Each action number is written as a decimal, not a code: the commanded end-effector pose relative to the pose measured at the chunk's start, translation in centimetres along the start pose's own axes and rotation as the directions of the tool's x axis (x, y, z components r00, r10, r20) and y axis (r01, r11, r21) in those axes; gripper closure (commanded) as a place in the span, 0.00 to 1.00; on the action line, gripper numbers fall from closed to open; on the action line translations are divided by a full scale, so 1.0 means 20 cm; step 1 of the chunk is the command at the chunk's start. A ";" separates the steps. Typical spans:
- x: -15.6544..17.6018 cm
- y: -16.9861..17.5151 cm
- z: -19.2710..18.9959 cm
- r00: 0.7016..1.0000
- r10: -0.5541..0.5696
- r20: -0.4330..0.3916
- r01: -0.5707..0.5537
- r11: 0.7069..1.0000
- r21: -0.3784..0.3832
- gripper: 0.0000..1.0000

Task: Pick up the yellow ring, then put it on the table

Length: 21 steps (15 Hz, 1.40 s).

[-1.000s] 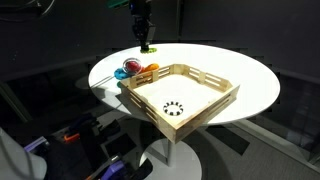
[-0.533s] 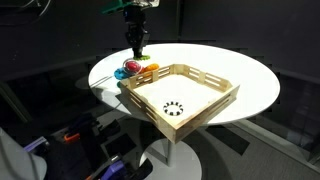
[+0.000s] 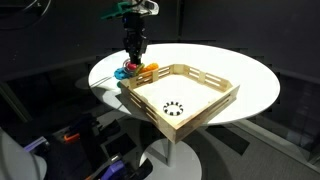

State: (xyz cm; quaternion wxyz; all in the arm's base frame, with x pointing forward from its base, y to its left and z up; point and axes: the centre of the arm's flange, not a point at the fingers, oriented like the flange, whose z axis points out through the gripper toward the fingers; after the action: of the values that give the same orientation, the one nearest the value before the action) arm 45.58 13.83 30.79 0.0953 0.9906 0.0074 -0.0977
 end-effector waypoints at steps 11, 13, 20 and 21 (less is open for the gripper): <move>-0.02 0.24 -0.14 0.998 0.047 0.039 -0.048 0.998 0.032 0.00; -0.04 0.30 -0.20 0.998 0.053 0.026 -0.055 0.997 0.055 0.00; -0.15 0.49 -0.49 0.996 0.060 -0.068 -0.053 0.994 0.098 0.00; -0.17 0.50 -0.53 0.995 0.062 -0.075 -0.055 0.994 0.095 0.00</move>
State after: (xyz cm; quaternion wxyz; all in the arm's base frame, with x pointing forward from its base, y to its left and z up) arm 45.63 7.03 40.27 0.0606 0.9958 -0.0277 -0.0633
